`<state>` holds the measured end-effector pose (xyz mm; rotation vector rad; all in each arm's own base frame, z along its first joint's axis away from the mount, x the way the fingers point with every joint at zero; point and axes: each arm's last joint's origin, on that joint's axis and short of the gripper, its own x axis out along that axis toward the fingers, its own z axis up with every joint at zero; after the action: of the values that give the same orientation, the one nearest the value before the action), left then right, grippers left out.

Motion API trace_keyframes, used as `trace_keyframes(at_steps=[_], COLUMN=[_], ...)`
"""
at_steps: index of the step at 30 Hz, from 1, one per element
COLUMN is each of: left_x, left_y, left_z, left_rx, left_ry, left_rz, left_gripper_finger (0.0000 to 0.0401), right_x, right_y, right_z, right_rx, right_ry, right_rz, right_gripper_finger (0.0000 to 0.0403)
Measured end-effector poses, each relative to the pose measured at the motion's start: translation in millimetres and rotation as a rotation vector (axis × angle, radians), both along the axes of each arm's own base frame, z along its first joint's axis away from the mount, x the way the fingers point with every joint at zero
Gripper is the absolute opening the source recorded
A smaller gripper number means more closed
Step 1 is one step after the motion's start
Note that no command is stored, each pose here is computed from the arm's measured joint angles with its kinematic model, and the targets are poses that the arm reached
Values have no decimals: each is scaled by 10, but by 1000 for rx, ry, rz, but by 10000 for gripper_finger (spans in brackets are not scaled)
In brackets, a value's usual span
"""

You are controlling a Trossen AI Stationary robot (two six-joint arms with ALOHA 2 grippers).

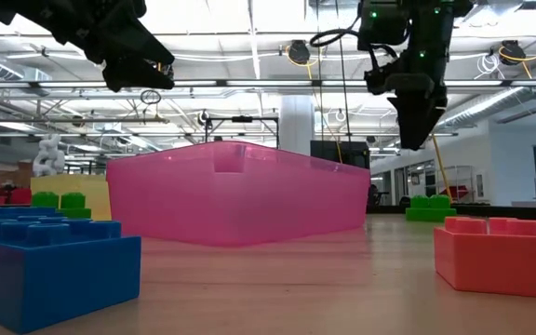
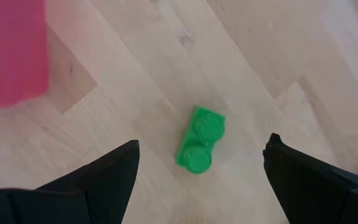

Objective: Sort & place blocks by color
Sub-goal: Put the green game piece into the red bin

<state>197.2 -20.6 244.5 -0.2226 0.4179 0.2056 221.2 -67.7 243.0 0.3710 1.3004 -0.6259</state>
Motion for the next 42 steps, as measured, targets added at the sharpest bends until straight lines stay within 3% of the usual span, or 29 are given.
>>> trace_keyframes(at_steps=[11,42], left_x=[-3,-4], left_y=[-25,-37], left_z=[5,0], left_rx=[-21,-6], left_ry=[-12,-10], left_rz=[24,43], left_gripper_finger=[280,280], right_x=[-44,-79], right_y=[28,38], right_z=[-140,-246], right_rx=[59,65], right_ry=[18,36], right_rz=[-13,-17], right_gripper_finger=[324,324])
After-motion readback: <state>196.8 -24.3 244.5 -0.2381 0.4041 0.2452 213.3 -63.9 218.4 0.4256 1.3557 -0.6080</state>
